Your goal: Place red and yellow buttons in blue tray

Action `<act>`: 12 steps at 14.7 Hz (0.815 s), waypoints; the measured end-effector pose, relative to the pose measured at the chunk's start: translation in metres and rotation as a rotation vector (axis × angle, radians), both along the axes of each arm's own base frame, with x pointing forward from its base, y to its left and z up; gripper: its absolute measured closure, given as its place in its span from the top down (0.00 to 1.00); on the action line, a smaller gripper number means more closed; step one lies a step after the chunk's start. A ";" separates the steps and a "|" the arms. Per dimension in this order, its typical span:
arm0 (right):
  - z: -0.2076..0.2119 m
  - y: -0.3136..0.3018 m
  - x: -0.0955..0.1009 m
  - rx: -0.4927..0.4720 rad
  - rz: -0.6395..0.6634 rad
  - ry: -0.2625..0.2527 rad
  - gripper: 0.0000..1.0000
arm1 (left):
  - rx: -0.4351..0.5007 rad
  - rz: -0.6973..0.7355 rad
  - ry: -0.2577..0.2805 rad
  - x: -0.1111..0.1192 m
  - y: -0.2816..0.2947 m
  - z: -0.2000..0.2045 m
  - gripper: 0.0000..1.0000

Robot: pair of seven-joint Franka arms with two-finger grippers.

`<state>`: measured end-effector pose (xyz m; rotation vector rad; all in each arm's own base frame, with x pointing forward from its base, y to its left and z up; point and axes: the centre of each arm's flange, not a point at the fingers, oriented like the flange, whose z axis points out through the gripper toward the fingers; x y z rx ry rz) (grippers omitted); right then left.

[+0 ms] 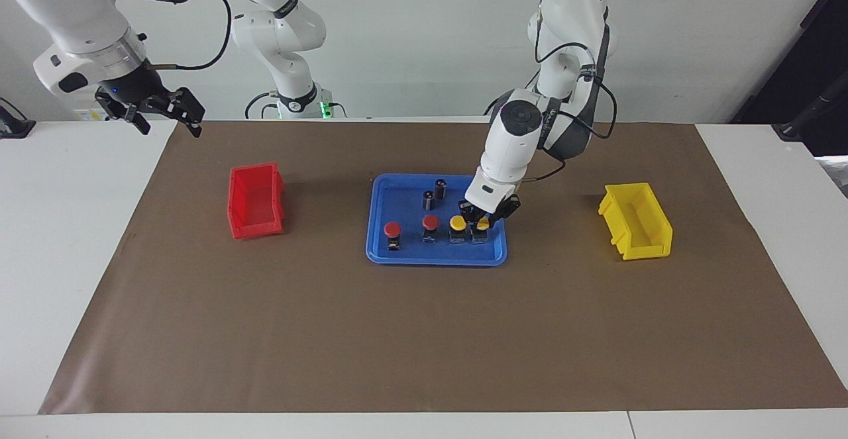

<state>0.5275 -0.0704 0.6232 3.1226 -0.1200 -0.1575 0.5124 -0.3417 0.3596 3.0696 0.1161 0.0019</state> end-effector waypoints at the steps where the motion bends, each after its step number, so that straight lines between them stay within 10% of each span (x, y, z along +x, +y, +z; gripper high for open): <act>1: 0.000 0.000 0.000 0.000 0.000 0.000 1.00 | 0.000 0.001 0.000 0.000 0.001 0.000 0.41; 6: 0.000 0.000 0.000 0.000 0.001 0.000 1.00 | 0.004 0.003 0.005 0.001 0.003 0.001 0.45; 9: 0.000 0.000 0.000 0.000 0.001 0.000 1.00 | 0.016 0.004 0.024 0.001 0.007 0.031 0.72; 12: 0.000 0.000 0.000 0.000 0.001 0.000 1.00 | 0.024 0.011 0.036 0.000 0.028 0.086 0.77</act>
